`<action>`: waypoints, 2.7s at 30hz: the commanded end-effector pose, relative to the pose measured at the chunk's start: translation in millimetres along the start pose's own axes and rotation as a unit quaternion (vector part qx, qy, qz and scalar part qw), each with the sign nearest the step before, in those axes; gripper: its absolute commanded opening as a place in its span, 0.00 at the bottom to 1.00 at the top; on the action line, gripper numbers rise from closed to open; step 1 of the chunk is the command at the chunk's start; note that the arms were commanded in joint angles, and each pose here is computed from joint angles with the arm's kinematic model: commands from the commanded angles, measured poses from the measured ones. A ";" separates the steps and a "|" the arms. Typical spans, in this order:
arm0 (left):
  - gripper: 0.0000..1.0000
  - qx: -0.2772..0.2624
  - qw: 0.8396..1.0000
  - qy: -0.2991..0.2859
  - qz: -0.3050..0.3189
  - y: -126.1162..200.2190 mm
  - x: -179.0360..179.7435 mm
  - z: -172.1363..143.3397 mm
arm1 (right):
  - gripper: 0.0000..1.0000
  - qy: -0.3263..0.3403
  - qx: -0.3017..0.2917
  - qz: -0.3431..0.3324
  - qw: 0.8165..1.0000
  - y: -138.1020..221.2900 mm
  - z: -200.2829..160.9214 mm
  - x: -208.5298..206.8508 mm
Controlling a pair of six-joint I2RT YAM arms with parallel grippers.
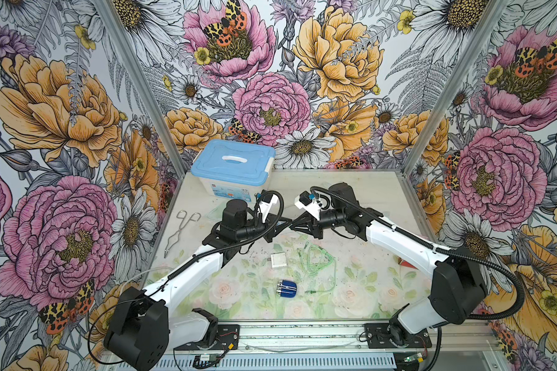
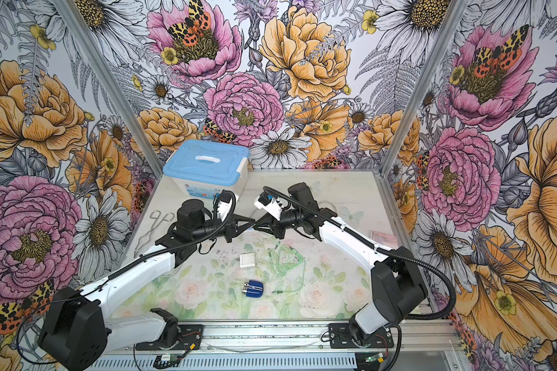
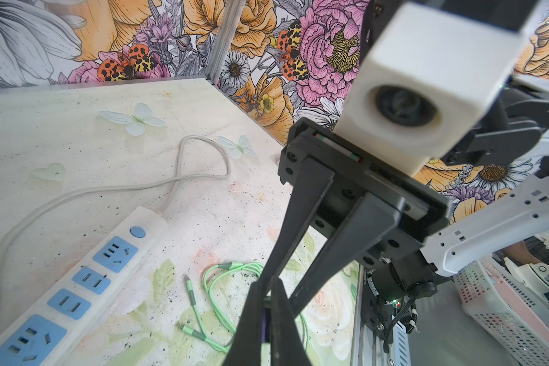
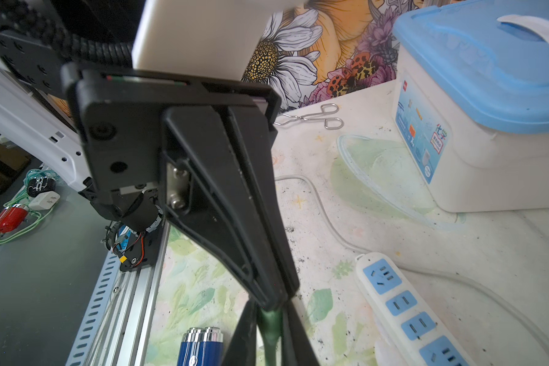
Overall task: Charge the electric shaver
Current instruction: Pick up the charging cable from the center of the board, then pick up the plug from the center of the board.
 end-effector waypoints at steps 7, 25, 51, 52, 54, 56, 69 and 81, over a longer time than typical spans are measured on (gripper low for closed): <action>0.00 -0.024 1.000 -0.020 -0.003 6.9 -7.2 15.4 | 0.20 0.001 -0.001 0.007 1.000 -8.3 2.1 -3.1; 0.00 -0.006 1.000 -0.005 -0.004 1.2 3.9 4.1 | 0.29 0.015 -0.008 -0.005 1.000 -3.3 12.1 -2.8; 0.14 -0.013 1.000 -0.009 -0.004 -0.4 4.2 7.6 | 0.00 0.003 -0.009 -0.007 1.000 -5.8 14.3 -7.3; 0.18 -0.015 1.000 -0.007 -0.001 -0.1 5.4 7.7 | 0.00 0.003 -0.009 -0.008 1.000 -5.6 14.6 -7.4; 0.25 -0.019 1.000 -0.005 0.006 1.9 6.8 8.2 | 0.00 0.003 -0.008 -0.010 1.000 -5.2 14.5 -7.3; 0.33 -0.026 1.000 -0.006 0.011 5.7 6.6 9.6 | 0.00 0.004 -0.007 -0.013 1.000 -3.8 14.3 -6.8; 0.72 0.016 0.987 -0.044 0.153 54.0 -0.8 16.0 | 0.00 -0.040 0.041 -0.095 0.994 10.4 -21.7 -8.1; 0.99 0.296 0.896 -0.209 0.259 31.3 18.6 -77.4 | 0.00 -0.114 0.079 -0.198 0.970 31.4 -76.5 0.2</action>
Point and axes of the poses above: each gripper's point midway between its finger pads, its own y axis back along the fingers, its own x axis along the line the jaws close on, z = x × y, the point moved 8 cm from there along y, back along the fingers, and after that the axes turned 9 degrees about y, right-handed, at the moved point
